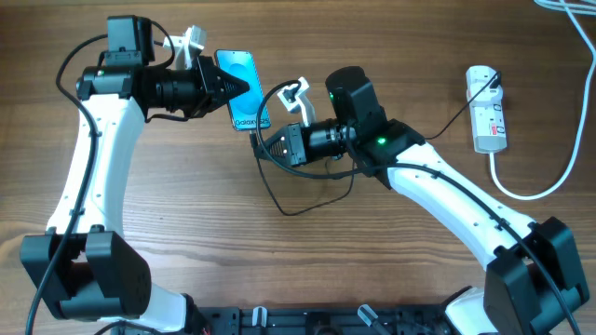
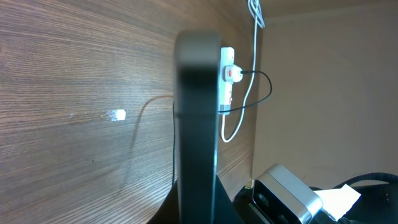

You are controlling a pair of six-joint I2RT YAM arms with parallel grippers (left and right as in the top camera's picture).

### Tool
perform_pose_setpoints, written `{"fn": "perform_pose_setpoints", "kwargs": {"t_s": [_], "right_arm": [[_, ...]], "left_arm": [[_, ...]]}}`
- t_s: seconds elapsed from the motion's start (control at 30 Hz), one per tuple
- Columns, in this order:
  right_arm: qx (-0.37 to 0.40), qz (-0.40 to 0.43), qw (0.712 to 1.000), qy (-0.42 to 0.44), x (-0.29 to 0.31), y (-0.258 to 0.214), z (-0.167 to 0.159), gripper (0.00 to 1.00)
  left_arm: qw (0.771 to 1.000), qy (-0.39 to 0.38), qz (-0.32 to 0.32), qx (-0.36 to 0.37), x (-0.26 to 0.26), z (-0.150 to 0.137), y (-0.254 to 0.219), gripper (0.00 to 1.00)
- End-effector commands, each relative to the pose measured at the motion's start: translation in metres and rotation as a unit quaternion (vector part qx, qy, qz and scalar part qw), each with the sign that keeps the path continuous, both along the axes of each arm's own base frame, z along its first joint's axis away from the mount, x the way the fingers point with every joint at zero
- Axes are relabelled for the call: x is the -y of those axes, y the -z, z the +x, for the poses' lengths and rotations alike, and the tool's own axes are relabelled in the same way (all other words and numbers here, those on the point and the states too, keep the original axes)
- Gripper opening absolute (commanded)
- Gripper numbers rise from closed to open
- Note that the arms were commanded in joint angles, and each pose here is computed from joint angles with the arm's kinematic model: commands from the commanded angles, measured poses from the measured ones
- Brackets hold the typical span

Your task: Plug charger to phone and switch on socket

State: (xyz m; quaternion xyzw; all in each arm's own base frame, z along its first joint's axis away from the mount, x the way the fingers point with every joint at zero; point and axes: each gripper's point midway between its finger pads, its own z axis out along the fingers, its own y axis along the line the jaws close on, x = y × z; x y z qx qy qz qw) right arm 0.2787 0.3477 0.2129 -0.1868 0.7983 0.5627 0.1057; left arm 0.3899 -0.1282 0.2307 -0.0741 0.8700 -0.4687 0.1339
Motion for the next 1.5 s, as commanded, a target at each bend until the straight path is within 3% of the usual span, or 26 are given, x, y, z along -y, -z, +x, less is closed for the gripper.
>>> {"fn": "perform_pose_setpoints", "kwargs": {"t_s": [0.0, 0.83, 1.47], "right_arm": [[0.009, -0.002, 1.000, 0.010, 0.000, -0.004, 0.004, 0.04], [-0.023, -0.029, 0.997, 0.073, 0.009, 0.006, 0.023, 0.04], [-0.014, -0.017, 0.995, 0.101, 0.021, 0.000, 0.043, 0.04]], "left_arm": [[1.000, 0.007, -0.018, 0.008, 0.004, -0.005, -0.013, 0.04], [1.000, 0.013, -0.015, 0.011, 0.005, -0.006, -0.012, 0.04], [0.996, 0.079, 0.001, 0.049, 0.028, -0.021, -0.010, 0.04]]}}
